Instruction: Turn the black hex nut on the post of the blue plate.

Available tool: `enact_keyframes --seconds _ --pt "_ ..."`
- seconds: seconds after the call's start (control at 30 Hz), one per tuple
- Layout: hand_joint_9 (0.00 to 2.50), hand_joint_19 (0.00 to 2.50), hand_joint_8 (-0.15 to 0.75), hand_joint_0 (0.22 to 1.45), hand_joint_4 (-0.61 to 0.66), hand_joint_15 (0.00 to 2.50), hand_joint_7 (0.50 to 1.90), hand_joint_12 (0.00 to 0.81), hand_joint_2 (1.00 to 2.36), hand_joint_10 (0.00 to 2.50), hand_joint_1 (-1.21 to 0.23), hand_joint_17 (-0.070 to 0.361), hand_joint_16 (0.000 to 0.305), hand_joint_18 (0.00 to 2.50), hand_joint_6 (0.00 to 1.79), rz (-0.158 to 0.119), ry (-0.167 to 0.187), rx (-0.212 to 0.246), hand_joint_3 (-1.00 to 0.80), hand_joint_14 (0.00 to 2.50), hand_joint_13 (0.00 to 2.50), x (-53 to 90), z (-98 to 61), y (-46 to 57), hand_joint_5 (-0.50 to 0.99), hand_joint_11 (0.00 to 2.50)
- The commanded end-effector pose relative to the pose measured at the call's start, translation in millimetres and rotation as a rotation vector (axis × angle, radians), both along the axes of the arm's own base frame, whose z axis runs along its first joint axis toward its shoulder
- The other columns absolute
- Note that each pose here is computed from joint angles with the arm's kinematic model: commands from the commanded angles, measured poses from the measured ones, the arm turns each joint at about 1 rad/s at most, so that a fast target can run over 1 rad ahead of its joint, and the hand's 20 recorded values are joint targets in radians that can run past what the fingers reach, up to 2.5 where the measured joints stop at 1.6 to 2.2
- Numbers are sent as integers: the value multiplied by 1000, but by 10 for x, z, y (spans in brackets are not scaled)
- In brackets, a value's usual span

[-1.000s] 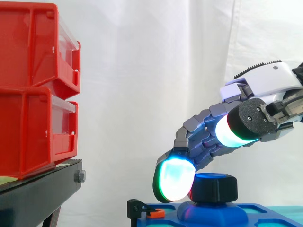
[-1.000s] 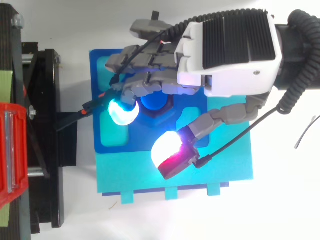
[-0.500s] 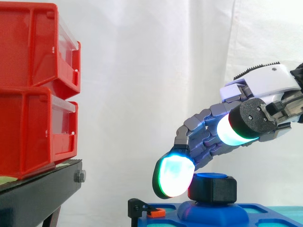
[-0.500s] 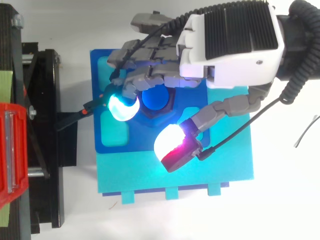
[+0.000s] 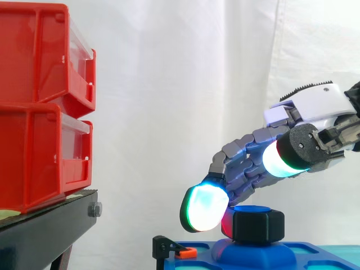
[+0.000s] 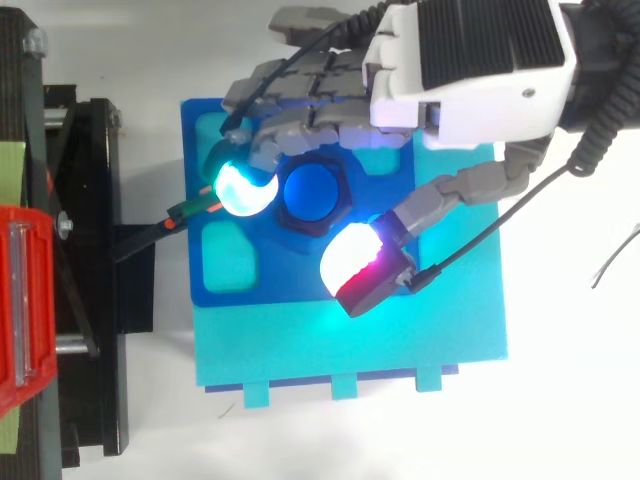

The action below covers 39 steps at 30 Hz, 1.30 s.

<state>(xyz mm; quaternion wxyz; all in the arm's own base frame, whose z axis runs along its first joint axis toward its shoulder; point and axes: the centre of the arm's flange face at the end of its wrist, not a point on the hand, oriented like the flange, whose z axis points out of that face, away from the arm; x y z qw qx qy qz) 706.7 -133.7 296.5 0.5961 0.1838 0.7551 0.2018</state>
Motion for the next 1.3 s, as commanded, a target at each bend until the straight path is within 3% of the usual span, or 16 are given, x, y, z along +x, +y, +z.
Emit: enact_keyframes --seconds 0.0,0.67,1.0,1.27 --pt "213 0 239 464 200 0 799 366 1000 0 -351 122 54 0 502 6 -10 3 -500 0 182 -18 -50 -63 -202 0" --pt "215 0 240 464 200 0 799 364 1000 0 -350 121 54 0 502 26 -21 10 -500 0 181 -46 -40 -192 -202 0" --pt "216 0 240 464 200 0 799 365 1000 0 -350 120 54 0 502 39 -21 10 -500 0 180 -99 -40 -355 -202 0" --pt "217 0 240 464 200 0 799 364 1000 0 -349 120 53 0 502 36 -31 9 -500 0 179 -97 -16 -386 -202 0"
